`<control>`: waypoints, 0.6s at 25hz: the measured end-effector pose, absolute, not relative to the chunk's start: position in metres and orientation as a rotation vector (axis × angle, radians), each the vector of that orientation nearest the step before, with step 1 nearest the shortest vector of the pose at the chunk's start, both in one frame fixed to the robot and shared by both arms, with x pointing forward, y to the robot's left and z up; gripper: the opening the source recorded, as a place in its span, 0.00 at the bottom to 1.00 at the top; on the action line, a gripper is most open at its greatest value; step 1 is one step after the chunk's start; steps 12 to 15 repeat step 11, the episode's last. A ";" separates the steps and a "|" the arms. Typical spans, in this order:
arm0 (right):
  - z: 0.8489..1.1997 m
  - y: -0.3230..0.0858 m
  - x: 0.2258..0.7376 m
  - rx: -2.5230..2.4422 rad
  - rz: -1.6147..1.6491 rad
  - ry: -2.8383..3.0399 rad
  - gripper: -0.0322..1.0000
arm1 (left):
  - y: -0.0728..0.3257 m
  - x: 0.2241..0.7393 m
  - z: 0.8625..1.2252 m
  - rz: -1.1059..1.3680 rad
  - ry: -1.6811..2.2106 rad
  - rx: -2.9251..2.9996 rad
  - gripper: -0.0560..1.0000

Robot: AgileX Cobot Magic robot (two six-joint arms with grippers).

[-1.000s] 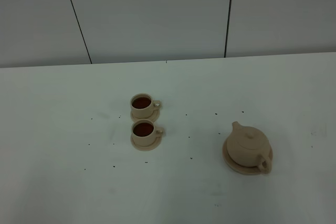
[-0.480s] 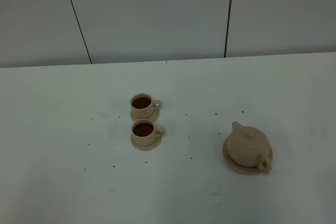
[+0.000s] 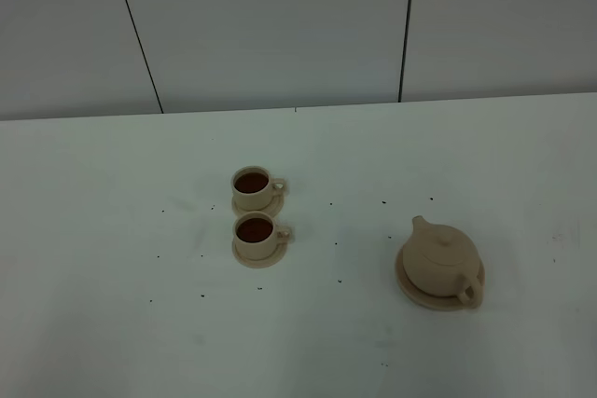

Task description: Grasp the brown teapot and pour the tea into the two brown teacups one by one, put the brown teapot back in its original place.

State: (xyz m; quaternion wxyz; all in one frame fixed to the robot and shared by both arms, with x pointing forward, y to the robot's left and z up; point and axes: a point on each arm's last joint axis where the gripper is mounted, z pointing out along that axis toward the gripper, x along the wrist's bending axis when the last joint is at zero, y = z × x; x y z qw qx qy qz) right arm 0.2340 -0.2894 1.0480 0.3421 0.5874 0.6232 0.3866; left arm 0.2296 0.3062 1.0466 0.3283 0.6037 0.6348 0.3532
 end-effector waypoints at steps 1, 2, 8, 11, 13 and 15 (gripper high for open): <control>1.048 -0.289 0.234 1.527 1.005 1.621 0.59 | 0.306 0.230 1.047 0.925 1.662 1.580 0.29; 1.048 -0.289 0.234 1.527 1.005 1.621 0.59 | 0.306 0.230 1.047 0.925 1.662 1.580 0.29; 1.048 -0.289 0.234 1.527 1.005 1.621 0.59 | 0.306 0.230 1.047 0.924 1.662 1.579 0.29; 1.048 -0.289 0.234 1.526 1.005 1.621 0.59 | 0.306 0.230 1.047 0.924 1.662 1.579 0.29; 1.048 -0.289 0.234 1.526 1.005 1.621 0.59 | 0.306 0.230 1.047 0.924 1.662 1.579 0.29; 1.048 -0.289 0.234 1.526 1.005 1.621 0.59 | 0.306 0.230 1.047 0.924 1.662 1.579 0.29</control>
